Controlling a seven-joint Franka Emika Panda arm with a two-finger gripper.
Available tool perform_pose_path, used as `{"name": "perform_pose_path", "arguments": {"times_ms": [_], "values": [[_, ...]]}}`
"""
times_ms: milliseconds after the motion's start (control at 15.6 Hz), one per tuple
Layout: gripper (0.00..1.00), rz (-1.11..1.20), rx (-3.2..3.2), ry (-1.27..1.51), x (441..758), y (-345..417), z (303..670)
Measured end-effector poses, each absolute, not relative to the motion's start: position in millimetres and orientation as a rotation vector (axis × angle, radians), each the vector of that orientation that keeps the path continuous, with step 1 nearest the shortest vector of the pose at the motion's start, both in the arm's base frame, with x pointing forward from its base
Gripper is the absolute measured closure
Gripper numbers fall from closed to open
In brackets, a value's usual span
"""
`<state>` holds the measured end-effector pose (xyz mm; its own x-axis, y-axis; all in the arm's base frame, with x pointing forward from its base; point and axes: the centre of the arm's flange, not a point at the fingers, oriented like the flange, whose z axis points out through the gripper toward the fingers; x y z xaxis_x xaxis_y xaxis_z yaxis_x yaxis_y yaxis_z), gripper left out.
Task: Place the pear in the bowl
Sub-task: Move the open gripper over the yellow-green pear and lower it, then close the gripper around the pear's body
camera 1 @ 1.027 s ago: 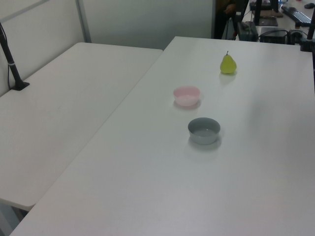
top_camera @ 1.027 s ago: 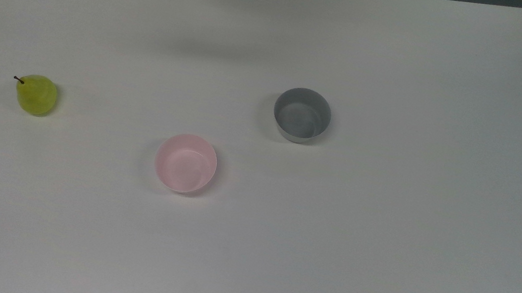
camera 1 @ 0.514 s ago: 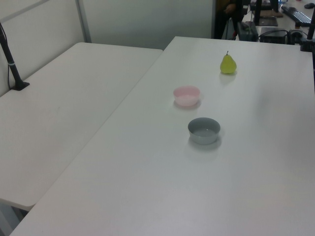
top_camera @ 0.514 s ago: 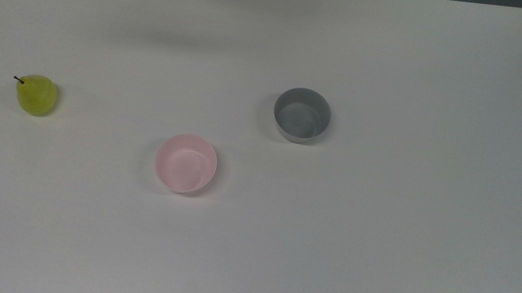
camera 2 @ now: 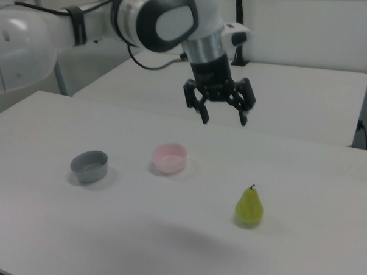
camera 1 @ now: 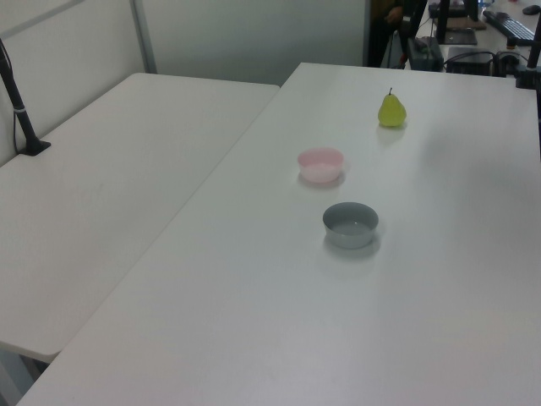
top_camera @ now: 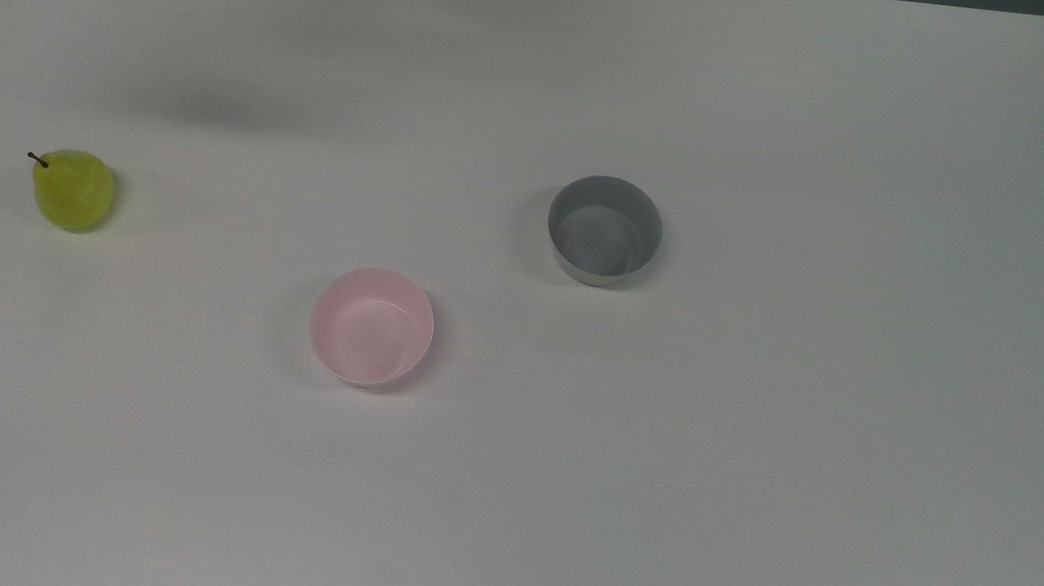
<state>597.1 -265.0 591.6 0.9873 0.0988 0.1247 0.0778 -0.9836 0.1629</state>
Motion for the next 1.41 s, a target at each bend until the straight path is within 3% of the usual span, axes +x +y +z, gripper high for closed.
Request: {"name": "perform_pose_path", "arguments": {"times_ms": [450, 899, 1413], "values": [[0.0, 0.051, 3.0, 0.058, 609, -303, 517], [0.0, 0.065, 2.986, -0.029, 640, -312, 431], [0.0, 0.003, 3.003, -0.031, 637, -313, 384]]}}
